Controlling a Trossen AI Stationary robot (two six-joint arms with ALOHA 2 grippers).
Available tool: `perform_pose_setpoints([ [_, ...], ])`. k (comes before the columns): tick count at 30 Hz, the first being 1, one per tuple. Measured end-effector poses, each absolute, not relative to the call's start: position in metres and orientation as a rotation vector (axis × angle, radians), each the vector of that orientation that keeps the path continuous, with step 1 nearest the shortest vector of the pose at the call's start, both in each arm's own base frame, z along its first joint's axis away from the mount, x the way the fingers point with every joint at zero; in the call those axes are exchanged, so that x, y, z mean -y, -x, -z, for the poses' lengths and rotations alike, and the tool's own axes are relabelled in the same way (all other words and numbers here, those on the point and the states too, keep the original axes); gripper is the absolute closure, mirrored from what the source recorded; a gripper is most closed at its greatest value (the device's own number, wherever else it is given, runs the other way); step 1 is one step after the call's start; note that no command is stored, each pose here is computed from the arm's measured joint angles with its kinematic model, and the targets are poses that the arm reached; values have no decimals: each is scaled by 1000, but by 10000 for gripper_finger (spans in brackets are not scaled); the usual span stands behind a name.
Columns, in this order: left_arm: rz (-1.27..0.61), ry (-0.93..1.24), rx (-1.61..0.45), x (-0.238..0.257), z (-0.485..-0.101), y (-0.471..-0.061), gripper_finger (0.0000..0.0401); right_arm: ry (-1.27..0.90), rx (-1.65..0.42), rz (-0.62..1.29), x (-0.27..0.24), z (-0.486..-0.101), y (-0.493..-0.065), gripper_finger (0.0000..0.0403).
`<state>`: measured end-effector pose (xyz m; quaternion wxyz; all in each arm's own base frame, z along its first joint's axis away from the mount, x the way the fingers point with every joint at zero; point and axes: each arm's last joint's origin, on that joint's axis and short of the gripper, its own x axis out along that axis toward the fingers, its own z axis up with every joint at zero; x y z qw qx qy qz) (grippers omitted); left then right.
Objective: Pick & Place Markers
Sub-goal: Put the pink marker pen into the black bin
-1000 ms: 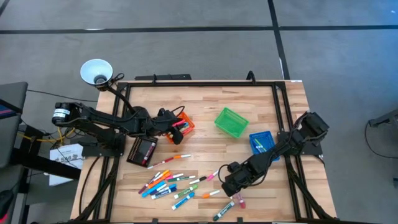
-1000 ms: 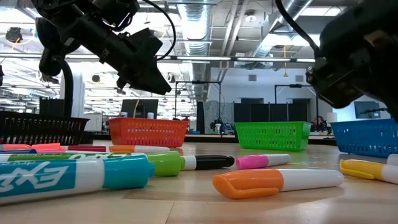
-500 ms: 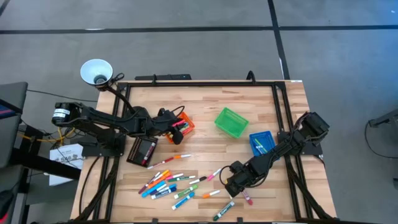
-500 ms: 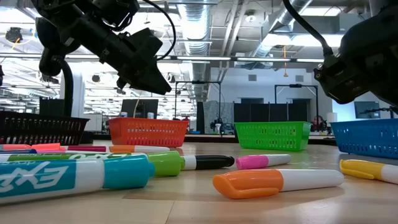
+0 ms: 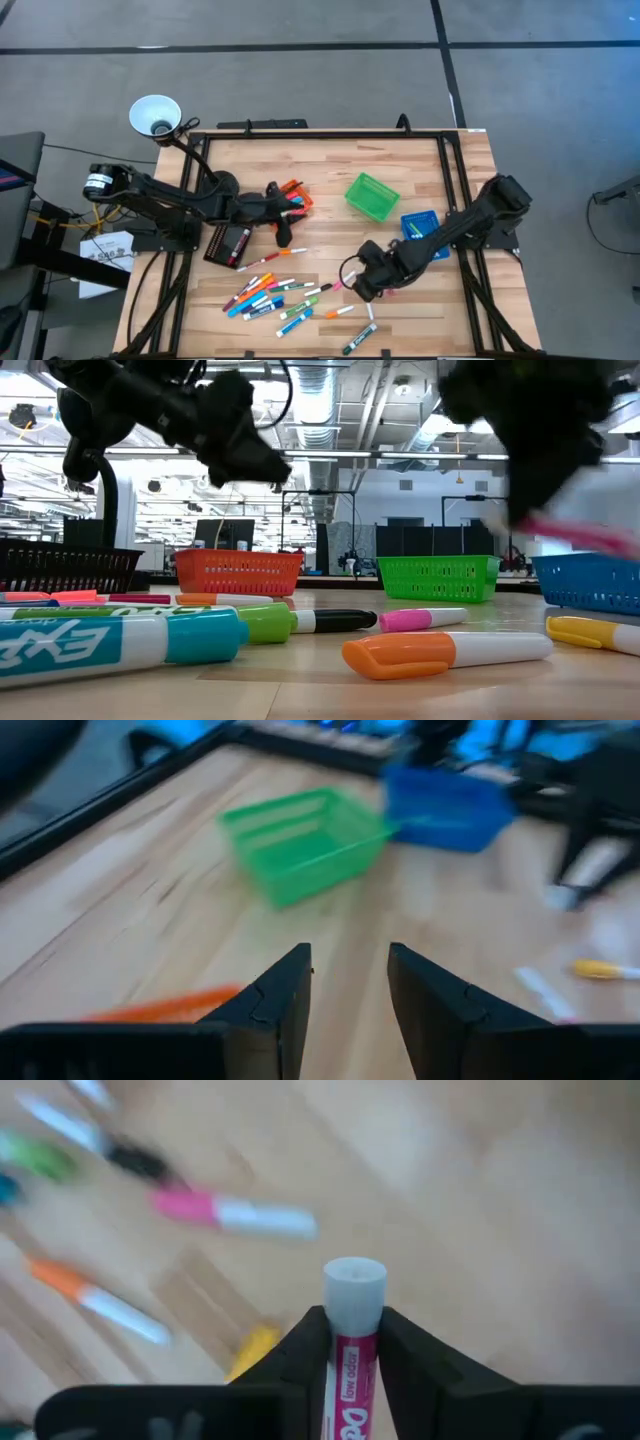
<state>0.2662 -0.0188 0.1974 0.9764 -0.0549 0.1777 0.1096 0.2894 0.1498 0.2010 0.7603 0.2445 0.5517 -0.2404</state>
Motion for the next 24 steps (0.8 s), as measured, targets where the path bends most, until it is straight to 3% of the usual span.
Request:
perform_pose_setpoints([
  [5,-167,101,-289,24,-204,-268,270,-298,-954,532,-136,-269,-283,344],
  [11,-164,105,-273,25,-206,-269,270,-5,-563,580,-128,-338,-245,339],
  [16,-34,133,-198,29,-214,-271,270,74,-477,616,-125,-326,-226,339],
  [24,66,79,-52,31,-229,-273,270,80,-479,530,-112,-265,-253,338],
])
